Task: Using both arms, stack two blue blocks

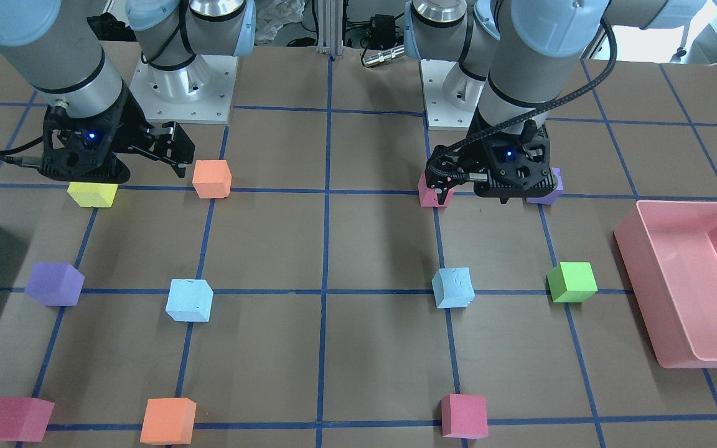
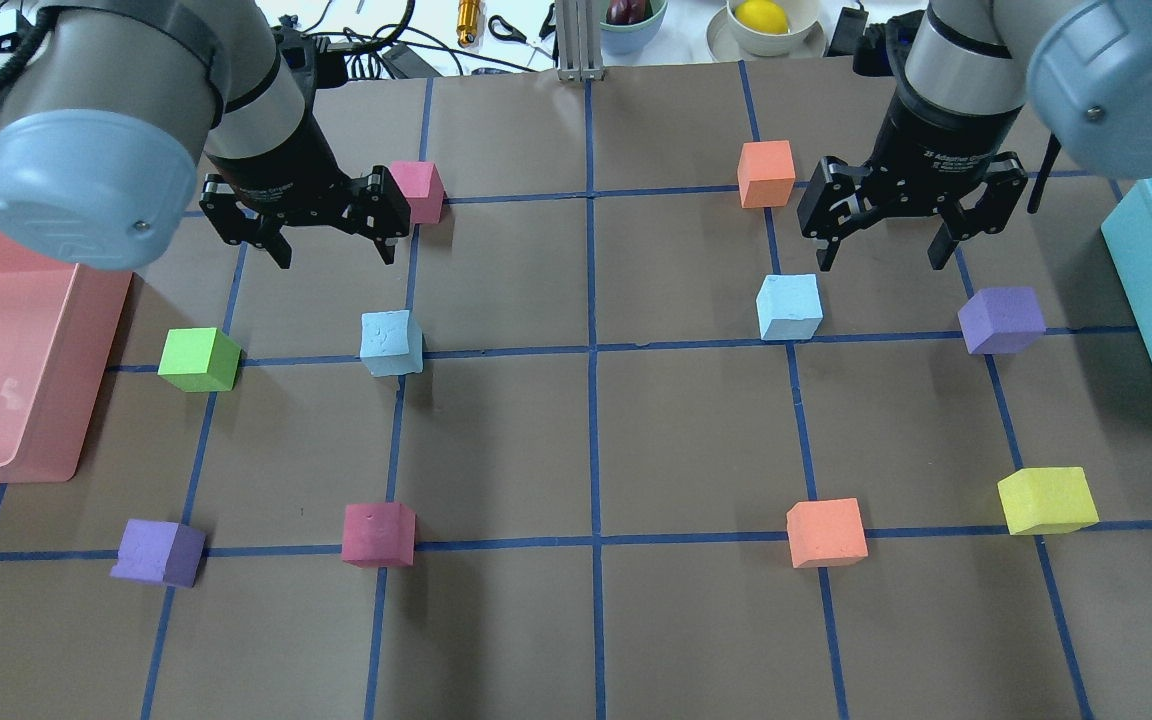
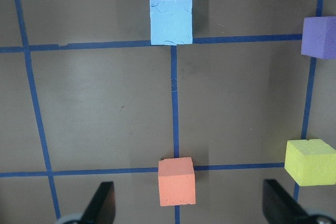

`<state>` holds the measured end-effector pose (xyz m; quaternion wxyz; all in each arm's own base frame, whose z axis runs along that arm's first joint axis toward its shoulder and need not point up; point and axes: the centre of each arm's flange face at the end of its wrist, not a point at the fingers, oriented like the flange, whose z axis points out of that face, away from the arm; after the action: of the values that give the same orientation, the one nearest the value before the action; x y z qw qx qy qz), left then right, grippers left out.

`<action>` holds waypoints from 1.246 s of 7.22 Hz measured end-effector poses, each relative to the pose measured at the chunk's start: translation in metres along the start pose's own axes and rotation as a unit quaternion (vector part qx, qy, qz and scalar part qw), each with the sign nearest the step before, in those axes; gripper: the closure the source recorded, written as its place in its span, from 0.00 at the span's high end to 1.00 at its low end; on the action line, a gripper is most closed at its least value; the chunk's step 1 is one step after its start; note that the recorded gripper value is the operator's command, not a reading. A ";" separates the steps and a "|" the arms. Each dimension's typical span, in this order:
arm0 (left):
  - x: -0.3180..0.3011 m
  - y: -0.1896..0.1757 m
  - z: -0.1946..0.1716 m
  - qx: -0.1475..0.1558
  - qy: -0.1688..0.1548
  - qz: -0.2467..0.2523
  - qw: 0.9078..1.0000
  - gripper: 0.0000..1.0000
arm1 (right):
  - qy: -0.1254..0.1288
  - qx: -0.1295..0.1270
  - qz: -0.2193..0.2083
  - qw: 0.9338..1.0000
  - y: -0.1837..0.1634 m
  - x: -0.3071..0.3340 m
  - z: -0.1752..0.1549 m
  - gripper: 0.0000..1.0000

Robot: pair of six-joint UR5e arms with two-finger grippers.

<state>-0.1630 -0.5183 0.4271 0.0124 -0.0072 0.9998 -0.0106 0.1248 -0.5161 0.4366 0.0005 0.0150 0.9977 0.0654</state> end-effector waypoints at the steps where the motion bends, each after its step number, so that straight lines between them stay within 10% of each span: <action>1: -0.001 -0.006 0.020 0.000 -0.001 -0.001 1.000 1.00 | 0.001 0.003 0.002 1.000 -0.026 0.000 0.022 1.00; 9: -0.041 -0.024 0.188 0.012 -0.001 -0.051 0.999 1.00 | -0.002 0.032 -0.002 0.999 -0.102 -0.002 0.190 1.00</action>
<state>-0.1174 -0.5454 0.2409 0.0128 -0.0576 0.9980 -0.0235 0.1241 -0.5925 0.2347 0.0020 0.0132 0.9994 0.0330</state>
